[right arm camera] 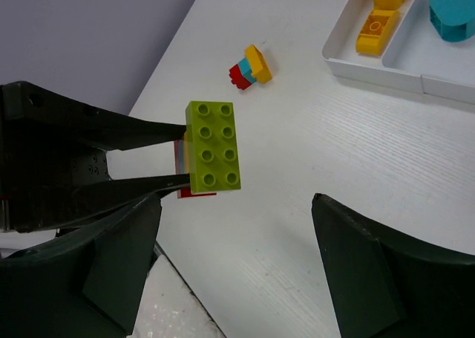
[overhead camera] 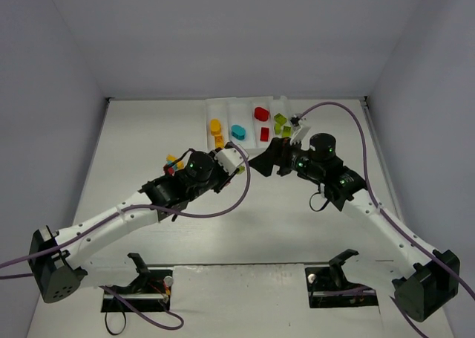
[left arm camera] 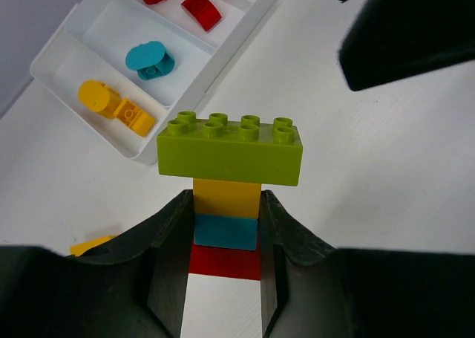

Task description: Sort the legos into containers by color

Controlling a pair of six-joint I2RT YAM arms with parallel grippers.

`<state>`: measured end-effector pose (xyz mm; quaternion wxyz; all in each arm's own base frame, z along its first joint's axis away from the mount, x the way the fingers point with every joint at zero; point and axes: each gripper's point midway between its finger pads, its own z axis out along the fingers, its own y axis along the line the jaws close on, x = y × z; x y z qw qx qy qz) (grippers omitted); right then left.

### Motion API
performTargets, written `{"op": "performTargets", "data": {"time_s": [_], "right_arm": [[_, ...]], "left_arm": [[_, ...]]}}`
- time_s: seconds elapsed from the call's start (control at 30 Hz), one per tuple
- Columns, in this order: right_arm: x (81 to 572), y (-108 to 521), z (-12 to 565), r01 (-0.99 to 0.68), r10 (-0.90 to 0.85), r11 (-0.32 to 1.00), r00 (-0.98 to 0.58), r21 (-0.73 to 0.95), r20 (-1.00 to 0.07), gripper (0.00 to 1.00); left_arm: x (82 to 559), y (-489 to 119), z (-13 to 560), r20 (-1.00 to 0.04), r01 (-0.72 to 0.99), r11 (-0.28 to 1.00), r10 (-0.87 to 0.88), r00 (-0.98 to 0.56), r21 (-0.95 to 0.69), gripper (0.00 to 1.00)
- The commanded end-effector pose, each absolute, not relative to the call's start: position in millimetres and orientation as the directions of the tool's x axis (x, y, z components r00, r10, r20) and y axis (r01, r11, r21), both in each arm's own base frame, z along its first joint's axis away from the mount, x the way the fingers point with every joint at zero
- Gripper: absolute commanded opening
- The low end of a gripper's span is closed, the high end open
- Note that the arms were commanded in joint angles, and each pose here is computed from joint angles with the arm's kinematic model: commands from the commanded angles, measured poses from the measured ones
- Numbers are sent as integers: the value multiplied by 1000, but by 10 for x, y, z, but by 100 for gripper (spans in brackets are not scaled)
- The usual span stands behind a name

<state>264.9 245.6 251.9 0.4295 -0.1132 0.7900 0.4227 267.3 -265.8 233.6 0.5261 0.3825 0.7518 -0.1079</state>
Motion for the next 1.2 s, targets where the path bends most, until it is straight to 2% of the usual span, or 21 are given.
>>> {"op": "performTargets", "data": {"time_s": [0.0, 0.5, 0.73, 1.07, 1.17], "right_arm": [[2655, 2573, 2888, -596, 224, 544, -576, 591, -787, 79], [2682, 2763, 2741, -600, 200, 493, -627, 630, -753, 75], [2609, 2817, 2721, -615, 188, 454, -641, 644, -744, 70], [2590, 2852, 2541, -599, 157, 457, -673, 657, -723, 70], [2585, 2859, 2515, -599, 152, 459, -675, 656, -722, 66]], "left_arm": [[2624, -2803, 2743, -897, 730, 605, 442, 24, 318, 0], [2360, -3040, 2903, -896, 790, 502, 426, 127, 351, 0], [2370, -3077, 2911, -894, 785, 504, 426, 137, 360, 0], [2404, -3050, 2987, -897, 765, 527, 418, 146, 370, 0], [2411, -3033, 2988, -895, 760, 531, 421, 147, 374, 0]]}}
